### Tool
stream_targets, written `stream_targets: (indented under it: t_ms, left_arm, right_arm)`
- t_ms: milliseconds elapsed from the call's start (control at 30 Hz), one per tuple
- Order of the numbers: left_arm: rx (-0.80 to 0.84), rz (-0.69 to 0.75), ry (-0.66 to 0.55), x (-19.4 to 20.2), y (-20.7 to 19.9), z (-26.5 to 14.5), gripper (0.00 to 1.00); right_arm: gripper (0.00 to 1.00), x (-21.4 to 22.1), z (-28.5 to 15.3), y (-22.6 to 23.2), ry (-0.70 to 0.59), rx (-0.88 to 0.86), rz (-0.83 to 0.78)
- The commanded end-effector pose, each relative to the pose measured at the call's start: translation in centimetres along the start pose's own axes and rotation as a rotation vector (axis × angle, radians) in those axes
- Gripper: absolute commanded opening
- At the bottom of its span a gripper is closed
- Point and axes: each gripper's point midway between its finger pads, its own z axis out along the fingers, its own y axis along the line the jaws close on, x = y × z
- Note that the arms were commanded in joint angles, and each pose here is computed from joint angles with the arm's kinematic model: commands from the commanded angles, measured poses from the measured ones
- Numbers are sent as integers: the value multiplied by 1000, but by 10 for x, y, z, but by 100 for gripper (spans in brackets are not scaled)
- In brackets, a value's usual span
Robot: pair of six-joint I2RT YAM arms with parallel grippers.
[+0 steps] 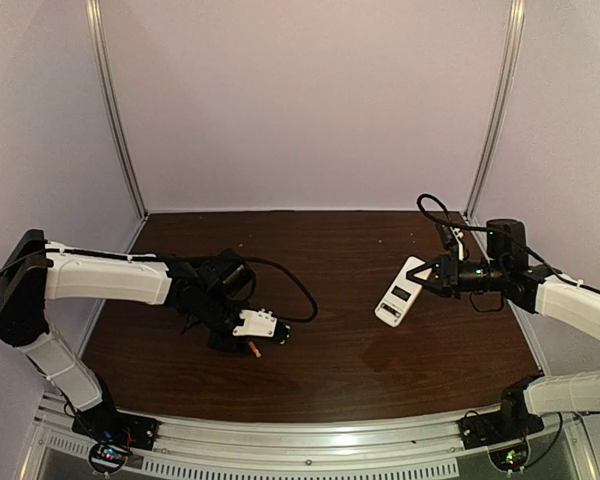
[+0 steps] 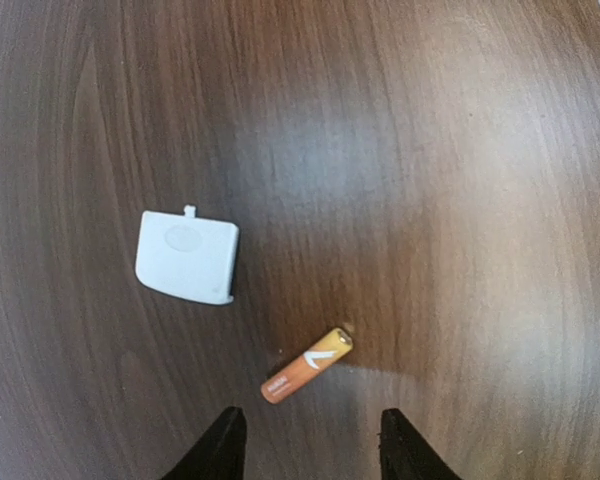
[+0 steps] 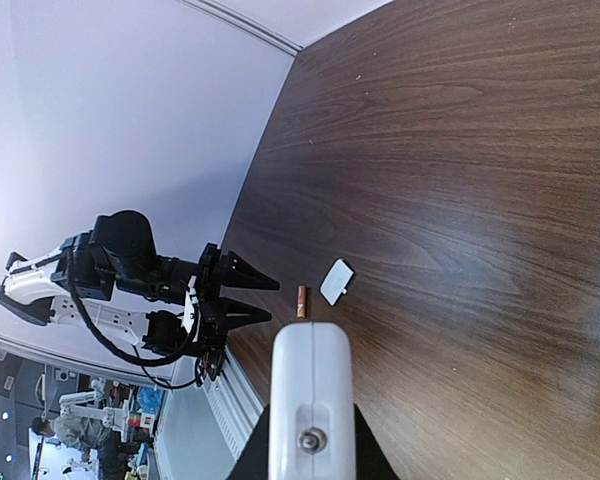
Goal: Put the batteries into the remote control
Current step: Pick up the battery from the center of the board.
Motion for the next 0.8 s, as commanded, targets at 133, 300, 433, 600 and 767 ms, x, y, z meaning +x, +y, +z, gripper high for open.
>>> stream_targets:
  t_ms: [133, 300, 433, 600, 767]
  left_arm:
    - [24, 73, 24, 1, 10, 12, 46]
    - [30, 81, 29, 2, 10, 20, 45]
    - [45, 89, 52, 6, 10, 28, 45]
    - [63, 106, 63, 10, 7, 40, 45]
    - [90, 99, 77, 12, 5, 48, 38]
  right_arm:
    - [0, 3, 1, 8, 11, -45, -31]
    - [0, 4, 2, 9, 16, -53, -29]
    - [0, 7, 3, 7, 23, -54, -22]
    - [0, 8, 4, 6, 28, -57, -17]
    - [0, 7, 5, 7, 32, -58, -17]
